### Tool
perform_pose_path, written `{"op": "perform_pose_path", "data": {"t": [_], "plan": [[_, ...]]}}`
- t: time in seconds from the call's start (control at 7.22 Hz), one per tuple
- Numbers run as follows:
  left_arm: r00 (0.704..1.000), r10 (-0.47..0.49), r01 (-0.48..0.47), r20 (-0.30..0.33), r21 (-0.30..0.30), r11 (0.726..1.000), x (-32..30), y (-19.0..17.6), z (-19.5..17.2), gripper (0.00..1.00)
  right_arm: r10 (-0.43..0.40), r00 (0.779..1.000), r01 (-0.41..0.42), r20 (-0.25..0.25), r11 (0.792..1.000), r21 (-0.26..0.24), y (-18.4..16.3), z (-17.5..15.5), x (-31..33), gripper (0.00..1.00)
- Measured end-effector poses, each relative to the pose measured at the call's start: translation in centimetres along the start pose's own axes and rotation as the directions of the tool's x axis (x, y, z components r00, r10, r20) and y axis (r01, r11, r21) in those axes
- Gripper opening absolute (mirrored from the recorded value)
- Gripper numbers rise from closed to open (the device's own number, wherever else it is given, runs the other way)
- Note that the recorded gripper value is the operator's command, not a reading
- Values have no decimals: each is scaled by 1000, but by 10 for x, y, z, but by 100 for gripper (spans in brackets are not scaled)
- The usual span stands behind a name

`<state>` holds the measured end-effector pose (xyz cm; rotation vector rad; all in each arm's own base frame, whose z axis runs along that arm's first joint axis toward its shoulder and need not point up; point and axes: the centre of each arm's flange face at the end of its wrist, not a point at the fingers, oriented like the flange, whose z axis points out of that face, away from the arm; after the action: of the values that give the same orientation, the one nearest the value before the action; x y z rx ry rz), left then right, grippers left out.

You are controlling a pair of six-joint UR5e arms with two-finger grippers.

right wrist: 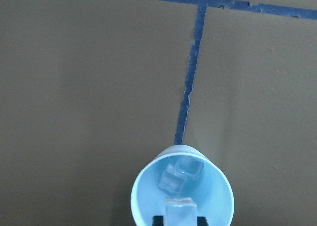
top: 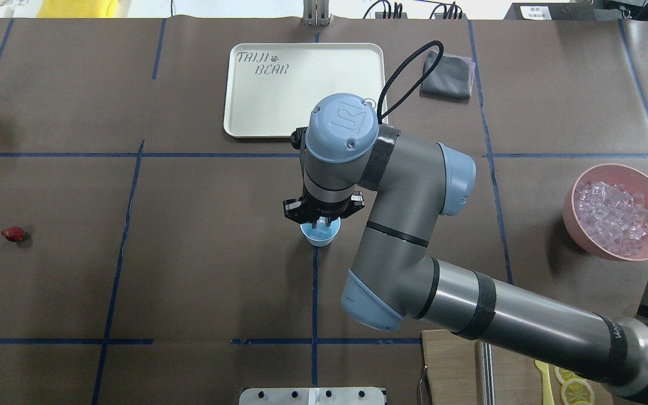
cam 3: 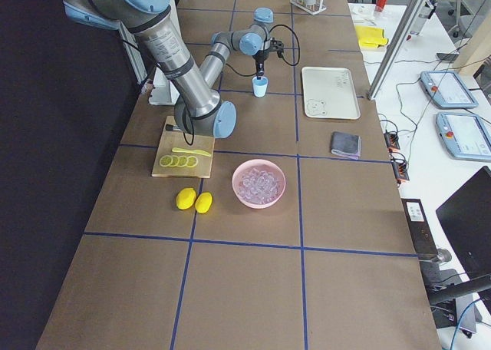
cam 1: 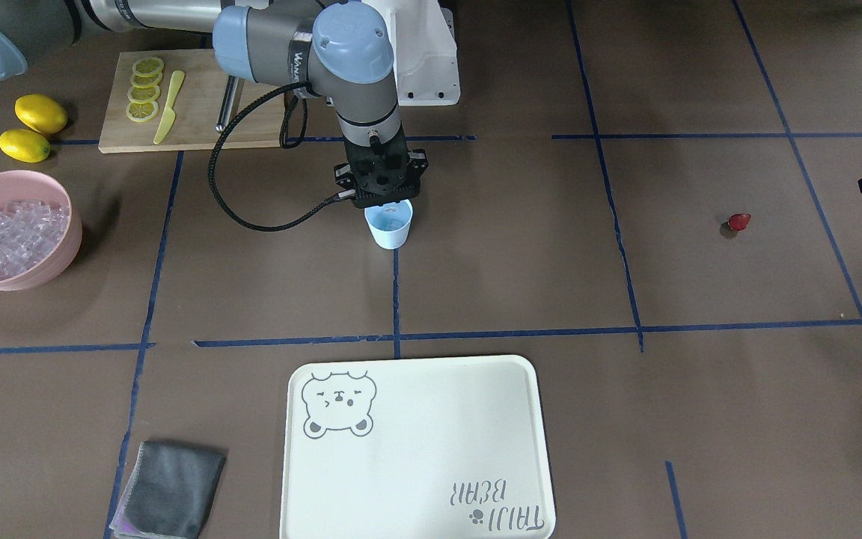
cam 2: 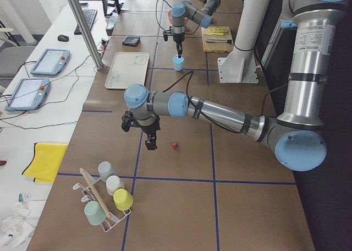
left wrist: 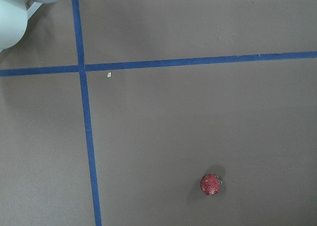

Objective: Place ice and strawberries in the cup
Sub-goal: 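Lower the right gripper into the cup and open it to release the cube, then withdraw the right gripper from the cup while the left gripper reaches the strawberry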

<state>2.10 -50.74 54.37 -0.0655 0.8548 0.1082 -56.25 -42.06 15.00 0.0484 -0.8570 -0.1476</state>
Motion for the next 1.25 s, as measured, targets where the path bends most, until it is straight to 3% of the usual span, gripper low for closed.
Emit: {"op": "perform_pose_path", "data": {"t": [0.42,0.55,0.69,1.25], "plan": [[1000,-1,1,0,1,1000,0,0,0,100,0,1000,0,2,1000,0,0,-1,0,44],[1000,-1,1,0,1,1000,0,0,0,100,0,1000,0,2,1000,0,0,-2,0,87],[1000,-2,2,0,0,1000,0,0,0,100,1,1000,-1,4,1000,2,-1,-3,1,99],[1000,2,-2,0,-8,1000,3,0,3,100,8,1000,-9,25,1000,27,-7,-30,9,100]]}}
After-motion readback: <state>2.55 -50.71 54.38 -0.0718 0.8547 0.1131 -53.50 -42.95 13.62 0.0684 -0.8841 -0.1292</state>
